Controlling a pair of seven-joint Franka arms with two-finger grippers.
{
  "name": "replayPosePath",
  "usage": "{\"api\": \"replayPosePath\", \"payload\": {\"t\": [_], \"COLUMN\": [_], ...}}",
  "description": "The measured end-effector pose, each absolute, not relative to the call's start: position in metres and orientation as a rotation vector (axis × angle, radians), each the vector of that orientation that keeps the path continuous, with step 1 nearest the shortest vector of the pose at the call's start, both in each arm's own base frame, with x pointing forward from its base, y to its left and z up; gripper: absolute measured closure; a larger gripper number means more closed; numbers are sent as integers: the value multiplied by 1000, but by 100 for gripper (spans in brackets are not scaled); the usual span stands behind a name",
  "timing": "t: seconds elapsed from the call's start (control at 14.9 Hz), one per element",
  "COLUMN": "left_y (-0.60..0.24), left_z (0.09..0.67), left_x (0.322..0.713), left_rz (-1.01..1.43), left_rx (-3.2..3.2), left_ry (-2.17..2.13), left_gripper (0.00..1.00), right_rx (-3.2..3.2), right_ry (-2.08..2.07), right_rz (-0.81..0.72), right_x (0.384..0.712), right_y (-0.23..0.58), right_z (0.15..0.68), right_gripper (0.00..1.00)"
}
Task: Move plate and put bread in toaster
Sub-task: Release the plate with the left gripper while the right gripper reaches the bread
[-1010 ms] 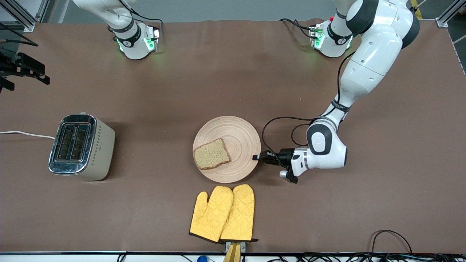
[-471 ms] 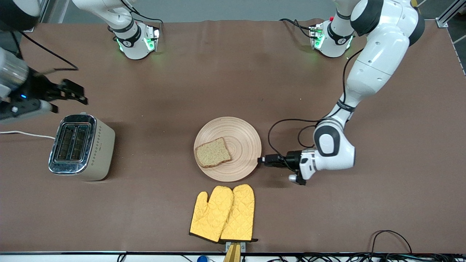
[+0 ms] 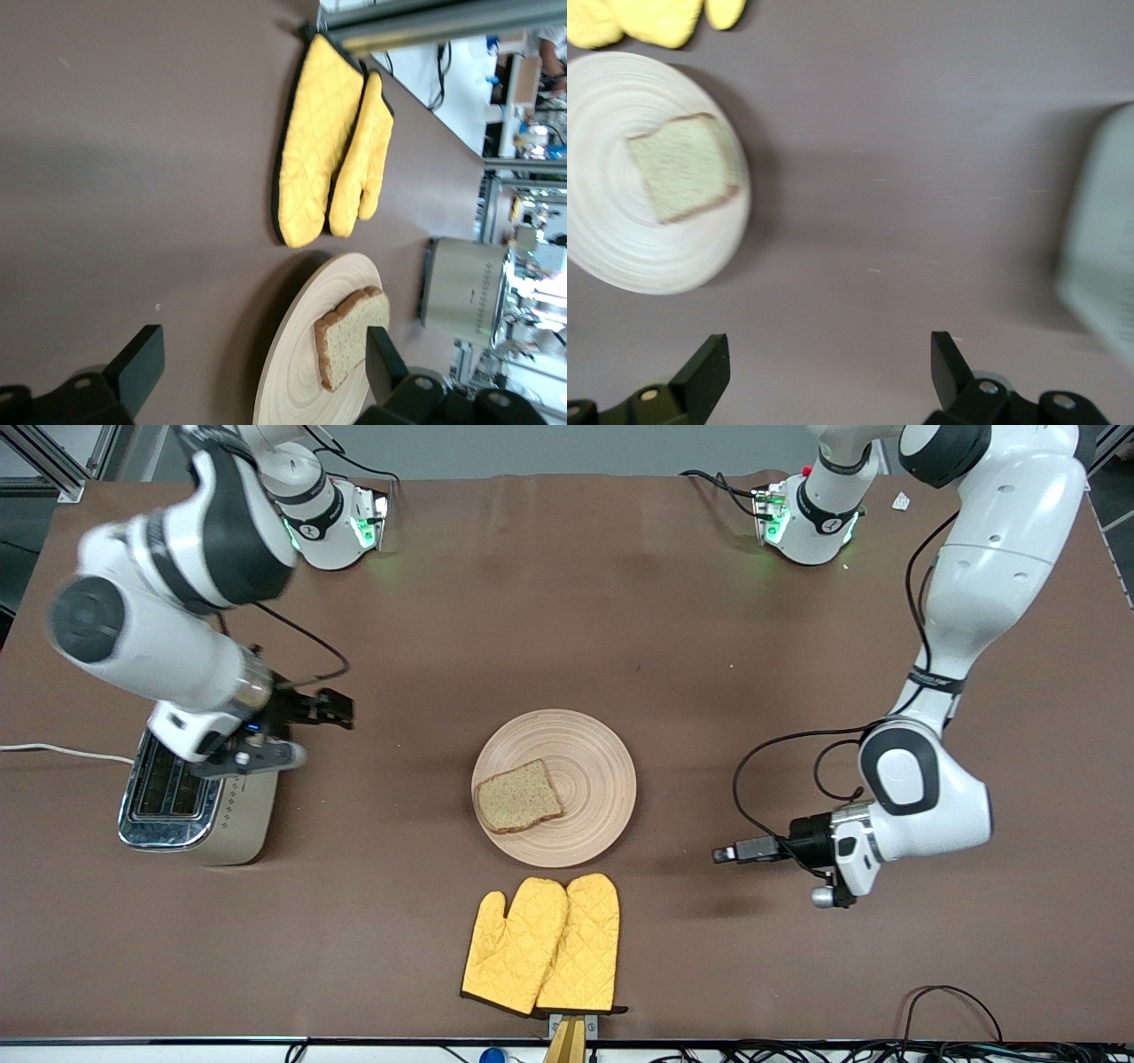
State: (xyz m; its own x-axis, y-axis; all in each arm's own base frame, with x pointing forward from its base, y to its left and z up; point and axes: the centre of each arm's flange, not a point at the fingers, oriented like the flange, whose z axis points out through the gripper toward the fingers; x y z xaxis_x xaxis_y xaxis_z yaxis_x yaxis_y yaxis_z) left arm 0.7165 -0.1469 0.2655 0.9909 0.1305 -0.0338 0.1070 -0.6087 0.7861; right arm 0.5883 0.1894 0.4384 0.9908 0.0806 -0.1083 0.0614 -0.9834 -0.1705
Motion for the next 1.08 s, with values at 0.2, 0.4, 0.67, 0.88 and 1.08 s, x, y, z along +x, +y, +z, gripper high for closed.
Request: {"api": "replayPosePath", "payload": {"t": [0.2, 0.4, 0.67, 0.88, 1.08], "left_y": [-143, -151, -165, -165, -169], "left_z": [317, 362, 405, 433, 460], "left_x": [724, 722, 707, 693, 676], "left_rz": [7, -29, -61, -79, -45], "left_rx": [2267, 2352, 2486, 2640, 2825], "left_ry": [254, 389, 449, 443, 378], "left_gripper": [0, 0, 0, 0, 0], "right_rx": [-2941, -2945, -2948, -2948, -2947], "right_ry": [-73, -74, -98, -153, -224], "right_rz": [120, 27, -52, -117, -184], "right_x": [590, 596, 600, 596, 587], "right_y": [218, 241, 260, 290, 325], "right_z": [375, 349, 324, 299, 267], "right_gripper": [0, 0, 1, 2, 10]}}
